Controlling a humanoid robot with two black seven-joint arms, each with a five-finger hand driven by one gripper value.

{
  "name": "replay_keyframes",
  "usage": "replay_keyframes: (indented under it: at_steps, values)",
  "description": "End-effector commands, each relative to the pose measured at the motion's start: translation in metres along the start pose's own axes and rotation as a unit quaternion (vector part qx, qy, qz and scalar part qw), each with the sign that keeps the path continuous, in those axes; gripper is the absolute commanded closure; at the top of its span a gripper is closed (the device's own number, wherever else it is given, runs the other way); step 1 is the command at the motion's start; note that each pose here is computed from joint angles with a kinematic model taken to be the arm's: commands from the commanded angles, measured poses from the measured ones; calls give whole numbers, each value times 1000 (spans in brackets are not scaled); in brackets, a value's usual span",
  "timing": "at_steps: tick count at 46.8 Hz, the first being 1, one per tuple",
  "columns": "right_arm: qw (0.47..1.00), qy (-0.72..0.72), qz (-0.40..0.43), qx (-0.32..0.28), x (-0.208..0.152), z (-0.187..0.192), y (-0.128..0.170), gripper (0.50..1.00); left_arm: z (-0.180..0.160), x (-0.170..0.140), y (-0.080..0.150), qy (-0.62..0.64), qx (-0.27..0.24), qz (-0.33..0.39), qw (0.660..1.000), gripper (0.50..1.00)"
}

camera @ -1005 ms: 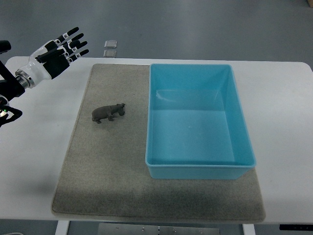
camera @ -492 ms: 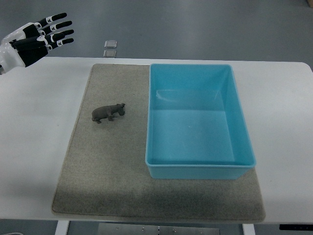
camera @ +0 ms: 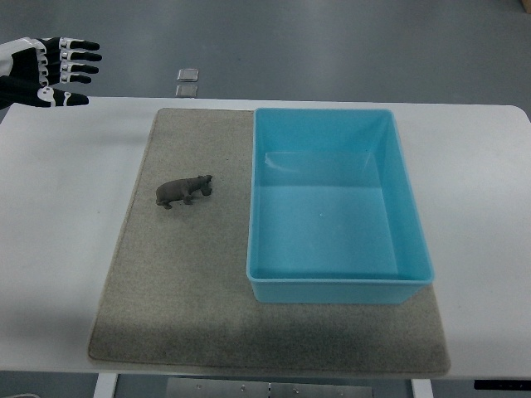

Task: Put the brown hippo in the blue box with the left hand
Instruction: 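Move the left hand toward the brown hippo, fingers spread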

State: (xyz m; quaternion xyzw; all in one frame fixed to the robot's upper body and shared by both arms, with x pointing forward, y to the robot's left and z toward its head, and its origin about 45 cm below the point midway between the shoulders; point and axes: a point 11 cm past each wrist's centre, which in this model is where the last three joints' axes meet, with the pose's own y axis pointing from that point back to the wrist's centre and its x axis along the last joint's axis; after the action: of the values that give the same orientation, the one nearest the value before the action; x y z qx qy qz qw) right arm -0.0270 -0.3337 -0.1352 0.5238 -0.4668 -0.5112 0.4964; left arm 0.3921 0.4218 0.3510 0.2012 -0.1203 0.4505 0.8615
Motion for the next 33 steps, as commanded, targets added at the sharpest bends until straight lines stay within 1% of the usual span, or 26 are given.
replay_keyframes:
  at_steps: [1, 9, 17, 28, 33]
  values:
    - [1000, 0, 0, 1, 0, 0, 0, 564, 2, -8, 4, -68, 26, -27, 997, 506]
    - [1000, 0, 0, 0, 0, 0, 0, 564, -6, -18, 7, -167, 79, -60, 981, 504]
    - [1000, 0, 0, -1, 0, 1, 0, 564, -10, -32, 0, -230, 100, -88, 964, 504]
    - [1000, 0, 0, 1, 0, 0, 0, 564, -22, -72, -33, -228, 84, -134, 961, 504]
    - [1000, 0, 0, -1, 0, 1, 0, 564, -26, -83, -48, -259, 81, -131, 954, 506]
